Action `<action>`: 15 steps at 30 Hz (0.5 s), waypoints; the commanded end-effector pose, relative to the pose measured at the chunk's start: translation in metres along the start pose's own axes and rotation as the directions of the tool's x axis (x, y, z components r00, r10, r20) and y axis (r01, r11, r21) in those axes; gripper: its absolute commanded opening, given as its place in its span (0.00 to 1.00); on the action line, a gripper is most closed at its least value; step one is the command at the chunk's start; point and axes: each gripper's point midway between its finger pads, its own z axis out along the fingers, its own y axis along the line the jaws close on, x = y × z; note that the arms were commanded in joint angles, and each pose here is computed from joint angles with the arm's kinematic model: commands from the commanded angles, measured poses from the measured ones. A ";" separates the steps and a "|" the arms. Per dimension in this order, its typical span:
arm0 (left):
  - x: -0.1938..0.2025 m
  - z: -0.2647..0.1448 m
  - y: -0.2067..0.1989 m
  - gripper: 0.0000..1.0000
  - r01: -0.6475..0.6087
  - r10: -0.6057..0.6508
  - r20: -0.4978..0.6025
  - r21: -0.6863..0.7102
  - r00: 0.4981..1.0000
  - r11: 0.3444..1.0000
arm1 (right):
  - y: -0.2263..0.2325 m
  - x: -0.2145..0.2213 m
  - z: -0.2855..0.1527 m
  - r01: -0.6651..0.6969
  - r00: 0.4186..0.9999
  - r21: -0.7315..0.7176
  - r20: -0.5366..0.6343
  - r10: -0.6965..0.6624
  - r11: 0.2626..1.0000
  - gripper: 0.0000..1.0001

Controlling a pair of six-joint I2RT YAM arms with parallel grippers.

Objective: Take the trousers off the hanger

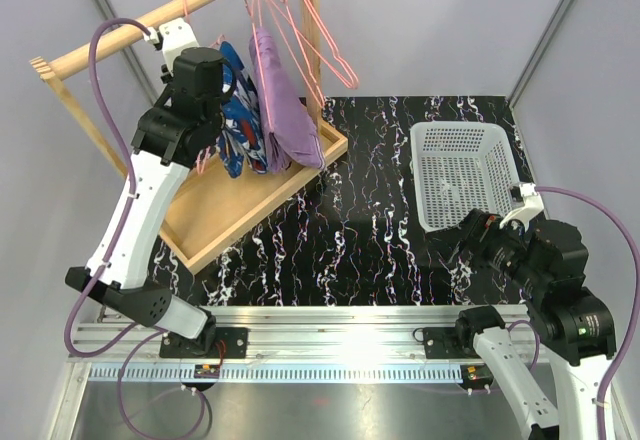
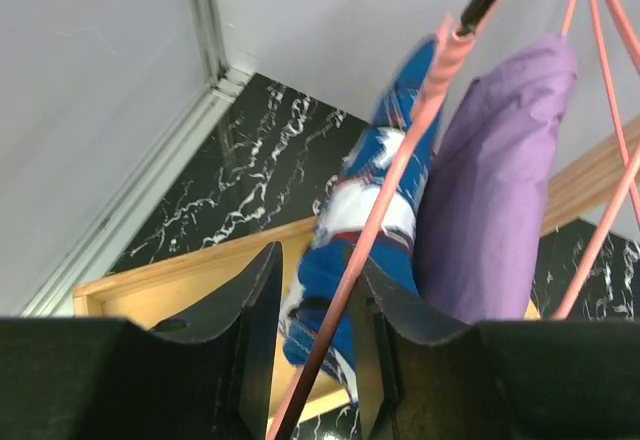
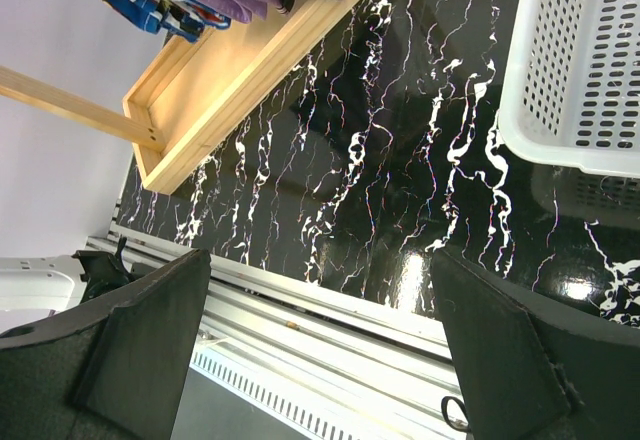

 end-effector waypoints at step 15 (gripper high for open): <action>-0.034 -0.028 -0.013 0.00 -0.010 0.009 0.006 0.183 1.000 0.983 | 0.011 -0.014 -0.002 0.021 0.999 -0.031 0.024 -0.021 0.999 0.99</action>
